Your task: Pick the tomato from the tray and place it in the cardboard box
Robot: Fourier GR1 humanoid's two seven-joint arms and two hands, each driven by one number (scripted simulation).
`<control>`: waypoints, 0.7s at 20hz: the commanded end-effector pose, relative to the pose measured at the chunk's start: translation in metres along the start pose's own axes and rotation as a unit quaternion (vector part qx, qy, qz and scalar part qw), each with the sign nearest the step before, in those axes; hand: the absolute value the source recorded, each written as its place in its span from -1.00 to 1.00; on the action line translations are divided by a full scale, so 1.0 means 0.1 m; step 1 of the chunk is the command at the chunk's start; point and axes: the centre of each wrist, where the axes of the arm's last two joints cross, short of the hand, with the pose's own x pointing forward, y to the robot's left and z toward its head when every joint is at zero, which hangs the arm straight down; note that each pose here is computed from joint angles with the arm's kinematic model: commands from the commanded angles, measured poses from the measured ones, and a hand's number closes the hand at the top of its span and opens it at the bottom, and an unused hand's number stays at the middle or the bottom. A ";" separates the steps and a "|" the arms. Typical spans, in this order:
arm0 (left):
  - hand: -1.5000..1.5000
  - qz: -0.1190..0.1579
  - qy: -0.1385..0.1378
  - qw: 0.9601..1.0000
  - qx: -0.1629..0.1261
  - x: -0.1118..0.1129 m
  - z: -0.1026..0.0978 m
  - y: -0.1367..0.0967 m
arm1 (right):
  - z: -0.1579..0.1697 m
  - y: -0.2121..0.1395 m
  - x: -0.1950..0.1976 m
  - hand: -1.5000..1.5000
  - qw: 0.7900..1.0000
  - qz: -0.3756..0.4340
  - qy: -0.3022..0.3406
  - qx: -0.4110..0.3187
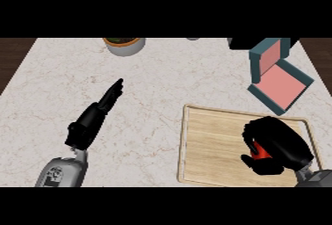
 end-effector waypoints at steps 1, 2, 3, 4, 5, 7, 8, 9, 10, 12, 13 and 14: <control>0.00 0.008 -0.001 1.000 0.010 -0.01 0.03 0.04 | 0.29 -0.36 -0.33 1.00 0.987 0.064 -0.136 -0.047; 0.00 0.003 0.002 1.000 0.011 -0.05 0.00 0.11 | 0.37 -0.47 -0.50 1.00 0.985 0.074 -0.147 -0.052; 0.00 0.005 0.009 1.000 0.015 0.01 0.01 0.03 | 0.48 -0.48 -0.59 1.00 0.981 0.070 -0.165 -0.068; 0.00 0.002 0.006 1.000 0.024 -0.08 0.06 0.09 | 0.56 -0.58 -0.69 1.00 0.977 0.065 -0.180 -0.096; 0.00 0.001 0.007 1.000 0.026 -0.06 0.06 0.08 | 0.67 -0.67 -0.84 1.00 0.976 0.057 -0.189 -0.098; 0.00 -0.010 0.009 1.000 0.017 -0.05 0.06 0.06 | 0.87 -0.84 -1.07 1.00 0.969 0.040 -0.216 -0.115; 0.00 -0.003 0.005 1.000 0.026 0.02 0.05 0.17 | 1.01 -0.90 -1.18 1.00 0.966 0.037 -0.225 -0.120; 0.00 0.005 0.003 1.000 0.026 -0.06 0.09 0.08 | 1.11 -1.06 -1.31 1.00 0.963 0.033 -0.231 -0.132; 0.00 0.002 0.002 1.000 0.025 -0.08 0.06 0.10 | 1.22 -1.04 -1.38 1.00 0.958 0.015 -0.252 -0.135; 0.00 0.001 0.010 1.000 0.019 -0.02 0.04 0.08 | 1.45 -1.23 -1.53 1.00 0.952 -0.019 -0.267 -0.152; 0.00 -0.003 0.001 1.000 0.013 0.05 0.07 0.17 | 1.56 -1.21 -1.65 1.00 0.949 -0.037 -0.258 -0.174; 0.00 0.007 0.002 1.000 0.011 -0.05 0.10 0.05 | 1.63 -1.38 -1.65 1.00 0.945 -0.051 -0.265 -0.185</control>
